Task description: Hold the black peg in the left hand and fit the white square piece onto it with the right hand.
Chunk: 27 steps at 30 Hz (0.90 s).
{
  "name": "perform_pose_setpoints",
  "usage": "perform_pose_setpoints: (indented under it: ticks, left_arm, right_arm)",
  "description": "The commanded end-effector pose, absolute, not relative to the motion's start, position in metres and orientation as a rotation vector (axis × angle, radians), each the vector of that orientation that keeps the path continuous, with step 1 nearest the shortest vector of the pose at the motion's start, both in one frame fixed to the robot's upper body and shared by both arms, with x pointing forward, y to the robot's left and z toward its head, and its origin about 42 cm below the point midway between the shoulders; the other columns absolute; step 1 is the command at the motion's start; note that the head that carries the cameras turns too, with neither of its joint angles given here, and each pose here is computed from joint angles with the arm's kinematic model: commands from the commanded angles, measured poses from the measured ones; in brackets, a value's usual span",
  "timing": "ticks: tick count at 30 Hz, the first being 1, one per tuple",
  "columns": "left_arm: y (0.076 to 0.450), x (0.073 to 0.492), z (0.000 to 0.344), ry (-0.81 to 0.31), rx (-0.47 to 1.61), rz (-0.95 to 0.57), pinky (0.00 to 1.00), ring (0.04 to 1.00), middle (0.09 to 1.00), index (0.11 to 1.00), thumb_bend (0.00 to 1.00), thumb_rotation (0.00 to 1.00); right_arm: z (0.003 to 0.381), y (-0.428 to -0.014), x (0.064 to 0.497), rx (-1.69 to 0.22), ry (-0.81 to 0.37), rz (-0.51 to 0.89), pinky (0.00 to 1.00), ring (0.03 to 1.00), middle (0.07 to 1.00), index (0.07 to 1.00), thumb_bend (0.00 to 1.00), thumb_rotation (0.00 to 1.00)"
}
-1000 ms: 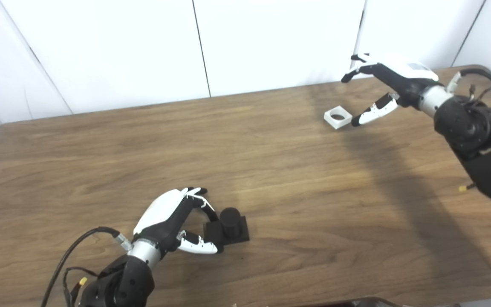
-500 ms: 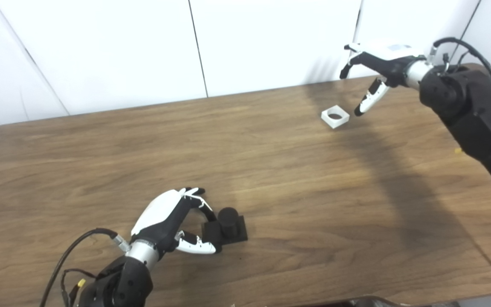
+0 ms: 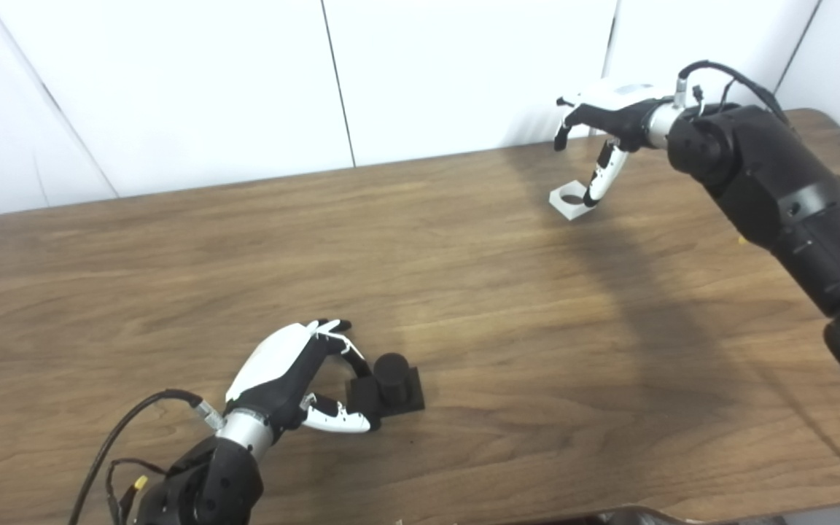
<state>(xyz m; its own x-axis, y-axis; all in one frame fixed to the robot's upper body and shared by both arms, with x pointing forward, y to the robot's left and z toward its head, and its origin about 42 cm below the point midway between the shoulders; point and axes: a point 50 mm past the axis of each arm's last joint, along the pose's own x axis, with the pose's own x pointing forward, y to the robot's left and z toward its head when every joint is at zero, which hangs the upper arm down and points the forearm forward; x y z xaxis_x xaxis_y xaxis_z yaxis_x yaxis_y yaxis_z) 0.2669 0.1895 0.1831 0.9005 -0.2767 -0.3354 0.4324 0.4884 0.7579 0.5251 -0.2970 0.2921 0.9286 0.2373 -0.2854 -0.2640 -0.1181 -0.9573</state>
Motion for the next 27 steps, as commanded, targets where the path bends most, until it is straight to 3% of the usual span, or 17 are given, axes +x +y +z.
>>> perform_pose_setpoints:
  ticks: [1, 27]
  left_arm:
    - [0.194, 0.269, 0.176, 0.22, 0.967, -0.441, 1.0, 1.0, 0.951, 0.491, 0.5, 0.08]
    - [0.197, 0.272, 0.182, 0.213, 0.986, -0.442, 1.0, 1.0, 0.953, 0.491, 0.5, 0.08]
  right_arm:
    - [0.333, -0.287, 0.539, -1.685, -0.077, 0.366, 1.0, 1.0, 0.984, 0.727, 0.88, 0.18]
    - [0.306, -0.283, 0.548, -1.748, 0.017, 0.433, 1.0, 1.0, 0.982, 0.734, 0.88, 0.19]
